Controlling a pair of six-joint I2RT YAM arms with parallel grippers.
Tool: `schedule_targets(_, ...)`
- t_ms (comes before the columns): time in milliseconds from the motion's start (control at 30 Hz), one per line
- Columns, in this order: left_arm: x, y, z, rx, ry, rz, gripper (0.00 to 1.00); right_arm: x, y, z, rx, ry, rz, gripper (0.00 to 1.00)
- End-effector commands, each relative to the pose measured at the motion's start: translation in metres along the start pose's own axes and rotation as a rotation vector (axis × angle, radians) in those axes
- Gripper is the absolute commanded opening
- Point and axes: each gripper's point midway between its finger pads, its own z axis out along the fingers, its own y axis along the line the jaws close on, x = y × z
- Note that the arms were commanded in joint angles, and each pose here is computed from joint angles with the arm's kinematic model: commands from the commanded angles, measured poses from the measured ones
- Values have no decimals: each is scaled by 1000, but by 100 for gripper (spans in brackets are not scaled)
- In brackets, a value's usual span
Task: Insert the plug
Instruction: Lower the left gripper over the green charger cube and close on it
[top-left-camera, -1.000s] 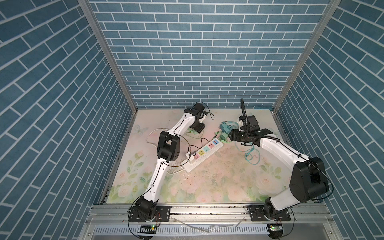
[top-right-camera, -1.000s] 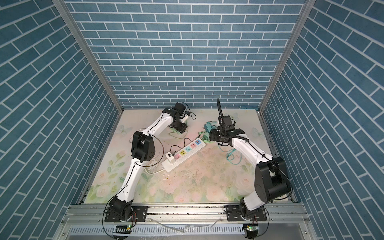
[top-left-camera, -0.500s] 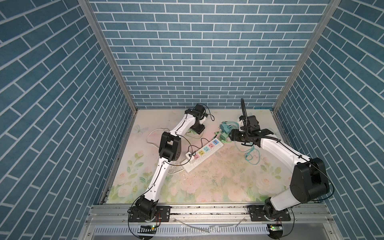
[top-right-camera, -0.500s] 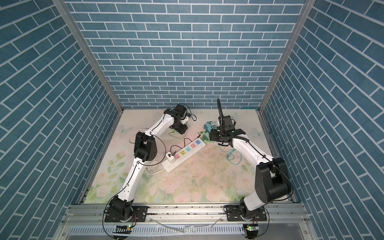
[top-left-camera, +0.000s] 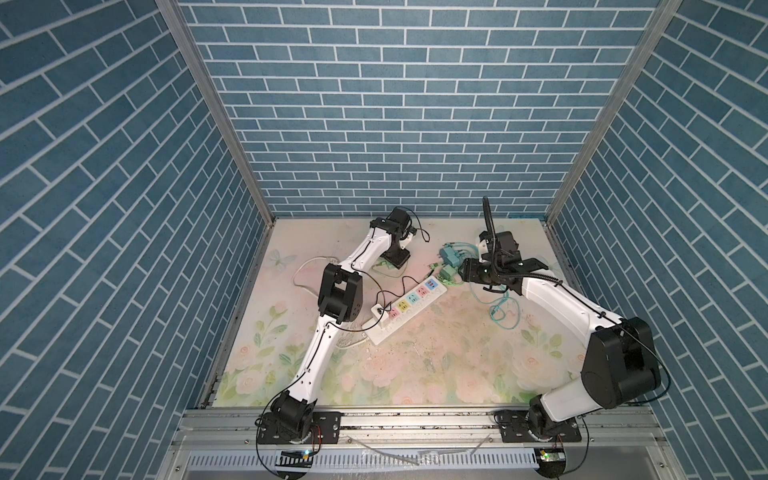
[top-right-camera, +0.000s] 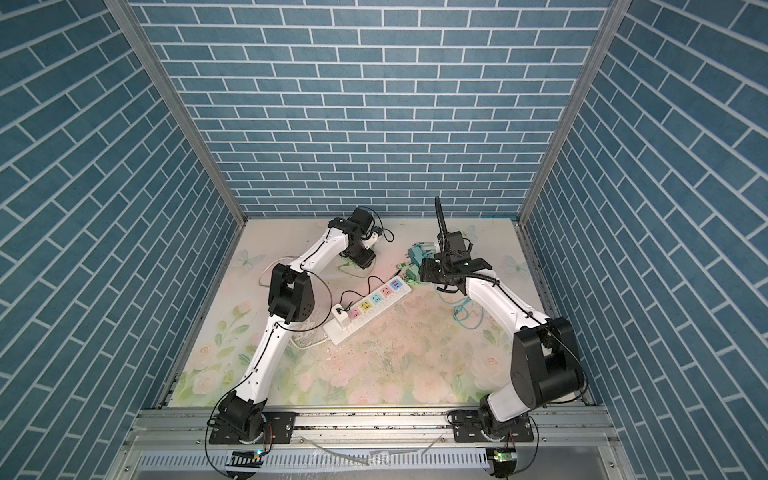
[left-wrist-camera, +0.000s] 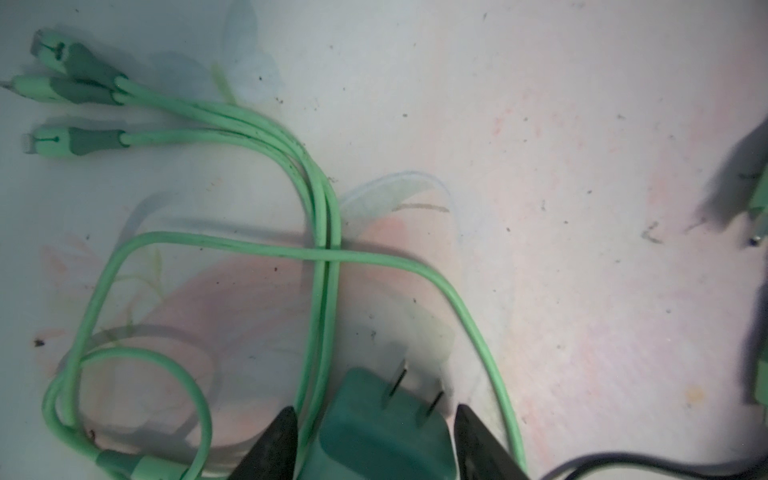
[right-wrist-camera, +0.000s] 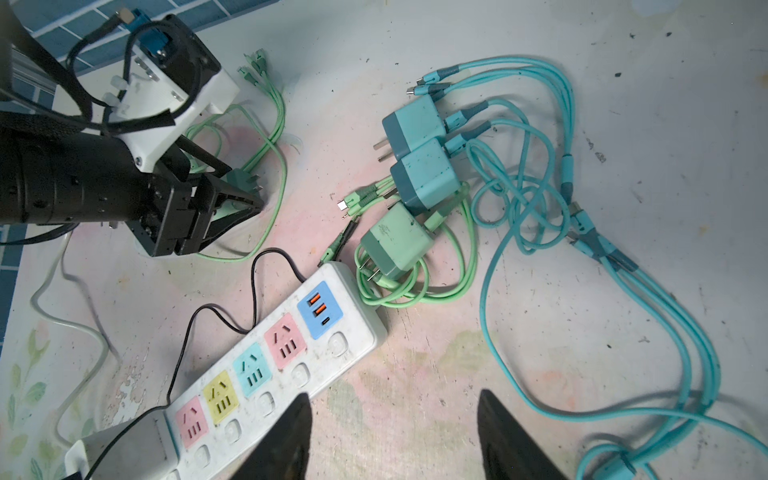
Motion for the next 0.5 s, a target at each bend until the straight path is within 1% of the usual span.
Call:
schedule_targets(0,10,-5,13,12,46,18,58,8,-7,-4,23,11,-29,63)
schedule_targets(267,15,-6,12,15,69,15,44,9,-9,-7,31,8,-28,63)
schedule_targets(467,22,-3,11,-6,99,12,43,9,-8,-6,28,8,-28,63)
